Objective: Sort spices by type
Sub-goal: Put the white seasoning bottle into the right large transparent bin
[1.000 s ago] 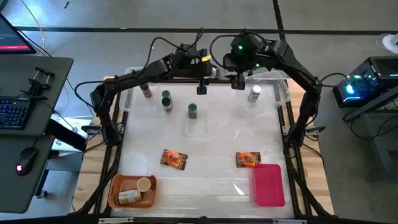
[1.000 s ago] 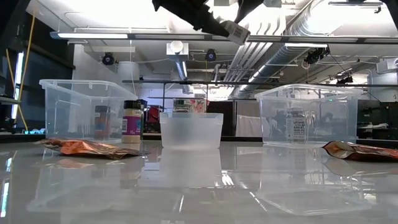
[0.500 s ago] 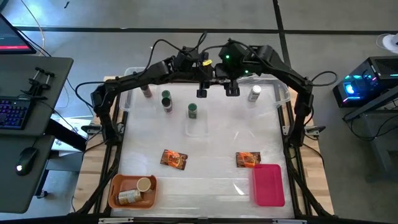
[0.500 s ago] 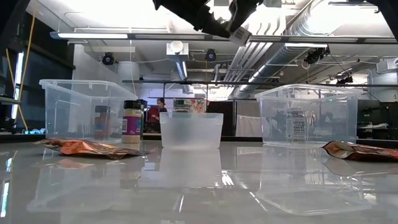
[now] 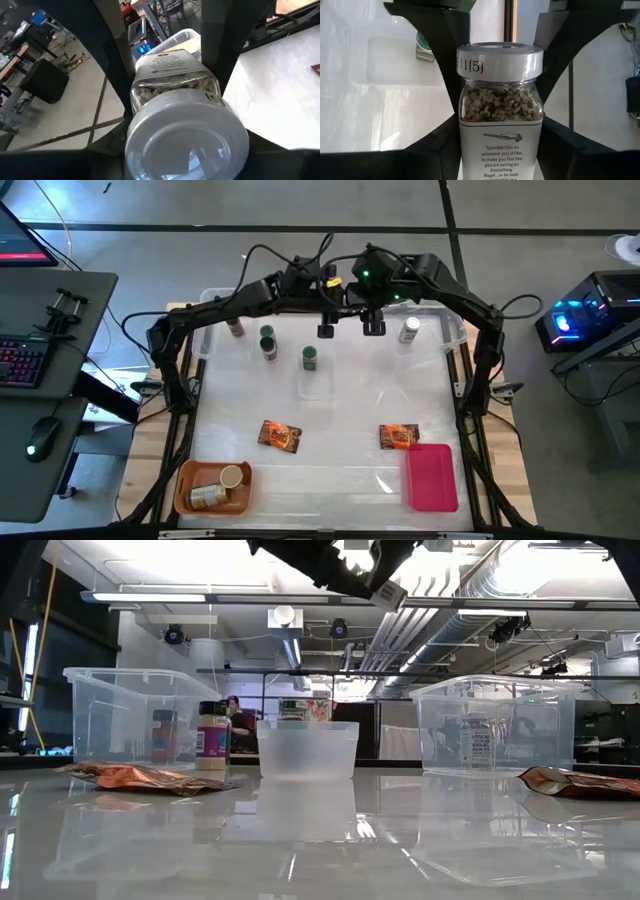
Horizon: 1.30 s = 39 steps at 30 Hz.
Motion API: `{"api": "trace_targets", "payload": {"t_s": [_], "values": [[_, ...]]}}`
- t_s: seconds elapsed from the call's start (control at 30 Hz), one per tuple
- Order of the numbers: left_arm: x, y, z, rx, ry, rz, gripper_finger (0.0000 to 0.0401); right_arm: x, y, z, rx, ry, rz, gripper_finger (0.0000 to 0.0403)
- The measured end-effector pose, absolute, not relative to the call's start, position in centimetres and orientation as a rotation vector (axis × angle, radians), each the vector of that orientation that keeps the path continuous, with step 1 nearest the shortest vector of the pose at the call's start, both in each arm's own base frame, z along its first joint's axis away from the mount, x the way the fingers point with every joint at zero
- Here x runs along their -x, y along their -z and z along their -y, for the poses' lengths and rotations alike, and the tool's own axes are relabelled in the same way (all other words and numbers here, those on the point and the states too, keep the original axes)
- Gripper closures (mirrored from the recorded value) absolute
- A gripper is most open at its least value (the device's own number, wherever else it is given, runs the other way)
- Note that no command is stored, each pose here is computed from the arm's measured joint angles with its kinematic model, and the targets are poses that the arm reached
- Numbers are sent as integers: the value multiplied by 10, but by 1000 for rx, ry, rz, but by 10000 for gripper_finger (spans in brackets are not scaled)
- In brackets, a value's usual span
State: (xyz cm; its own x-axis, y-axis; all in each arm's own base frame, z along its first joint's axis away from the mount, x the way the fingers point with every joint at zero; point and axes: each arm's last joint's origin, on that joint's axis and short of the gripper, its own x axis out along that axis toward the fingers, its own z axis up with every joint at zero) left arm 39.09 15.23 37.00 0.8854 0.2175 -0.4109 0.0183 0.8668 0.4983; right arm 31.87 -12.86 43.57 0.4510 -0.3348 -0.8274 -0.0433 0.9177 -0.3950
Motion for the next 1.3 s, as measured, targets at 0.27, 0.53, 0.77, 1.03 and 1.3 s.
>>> {"api": "trace_targets", "payload": {"t_s": [0.27,0.53,0.77,1.03,1.3], "values": [[-380,-366,-158,-506,-315,-652,59,-303,-440,142,380,271,-1140,210],[-350,-363,-186,-174,-319,-708,39,-272,-454,163,195,389,-1071,210],[-315,-354,-200,78,-301,-722,37,-234,-461,179,-103,449,-1040,210],[-275,-335,-178,162,-345,-498,37,-200,-479,174,-177,602,-908,210],[-239,-339,-155,231,-444,-289,36,-175,-388,153,-342,755,-667,210]]}}
